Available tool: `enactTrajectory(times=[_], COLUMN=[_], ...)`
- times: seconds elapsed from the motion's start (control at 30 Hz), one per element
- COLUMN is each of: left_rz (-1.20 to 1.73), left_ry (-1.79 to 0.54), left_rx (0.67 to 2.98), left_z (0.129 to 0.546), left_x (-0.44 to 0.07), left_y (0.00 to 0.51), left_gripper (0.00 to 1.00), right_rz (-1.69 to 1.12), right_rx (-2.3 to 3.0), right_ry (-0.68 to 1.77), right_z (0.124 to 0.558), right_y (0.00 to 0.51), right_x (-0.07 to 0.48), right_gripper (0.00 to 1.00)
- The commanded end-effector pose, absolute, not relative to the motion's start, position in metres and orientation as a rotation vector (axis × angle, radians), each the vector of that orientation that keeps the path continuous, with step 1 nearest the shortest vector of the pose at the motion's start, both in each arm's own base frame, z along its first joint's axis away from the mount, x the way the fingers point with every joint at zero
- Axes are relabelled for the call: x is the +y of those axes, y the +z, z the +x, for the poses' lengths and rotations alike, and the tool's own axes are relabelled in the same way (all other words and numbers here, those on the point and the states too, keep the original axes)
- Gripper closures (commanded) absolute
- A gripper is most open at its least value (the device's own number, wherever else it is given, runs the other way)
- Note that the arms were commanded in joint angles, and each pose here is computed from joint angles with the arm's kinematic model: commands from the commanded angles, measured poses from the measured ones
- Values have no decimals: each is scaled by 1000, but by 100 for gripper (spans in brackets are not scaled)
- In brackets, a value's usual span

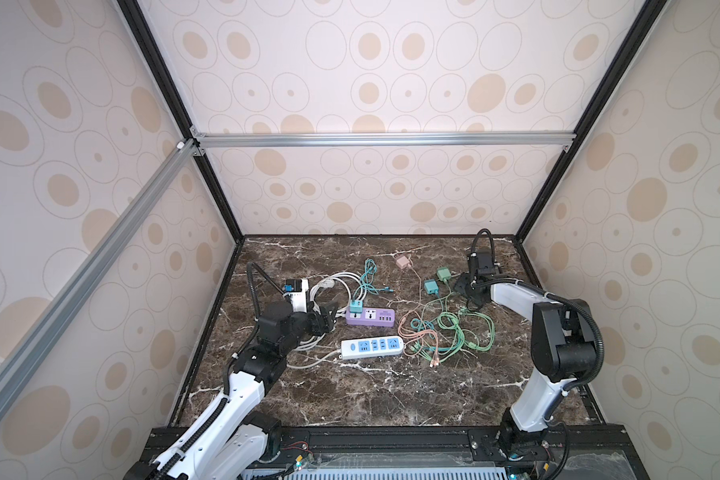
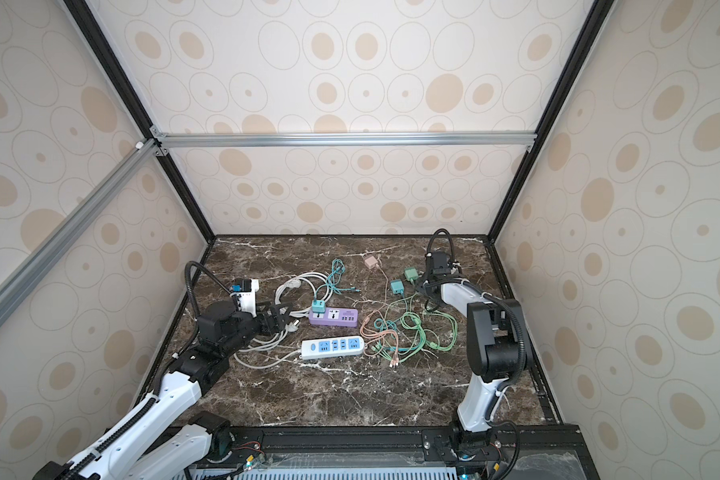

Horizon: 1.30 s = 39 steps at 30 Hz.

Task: Insert the plug
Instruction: 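Lower the right gripper and grasp the mint charger cube with prongs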

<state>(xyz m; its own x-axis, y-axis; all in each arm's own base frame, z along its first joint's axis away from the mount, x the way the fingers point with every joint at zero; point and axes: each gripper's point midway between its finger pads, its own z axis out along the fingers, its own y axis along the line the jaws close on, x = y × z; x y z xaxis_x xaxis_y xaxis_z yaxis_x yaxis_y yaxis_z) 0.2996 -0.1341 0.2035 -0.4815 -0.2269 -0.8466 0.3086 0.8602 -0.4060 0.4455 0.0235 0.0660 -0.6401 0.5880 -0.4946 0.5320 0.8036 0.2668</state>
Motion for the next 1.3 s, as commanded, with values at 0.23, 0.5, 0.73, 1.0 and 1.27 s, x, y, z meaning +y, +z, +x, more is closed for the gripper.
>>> enactTrajectory(times=[0.23,0.5,0.73,1.0,1.27], left_rz=[48,40,35,28,28], left_ry=[-635,-629,-620,-614,-612], left_rx=[1924,1906,1902,1901,1902], left_z=[299,297,296,295,295], left_x=[-131,-129,-127,-125,-125], left_y=[216,221,222,222,221], left_gripper=[18,18,18,18,18], right_rz=[973,1030,1077,1086,1087], right_rx=[2380,2355,2332,2328,2342], right_ry=[74,52,36,26,32], right_z=[442,445,450,463,471], right_y=[50,43,38,35,30], right_x=[12,9,6,3,2], right_gripper=[30,32,33,33,32])
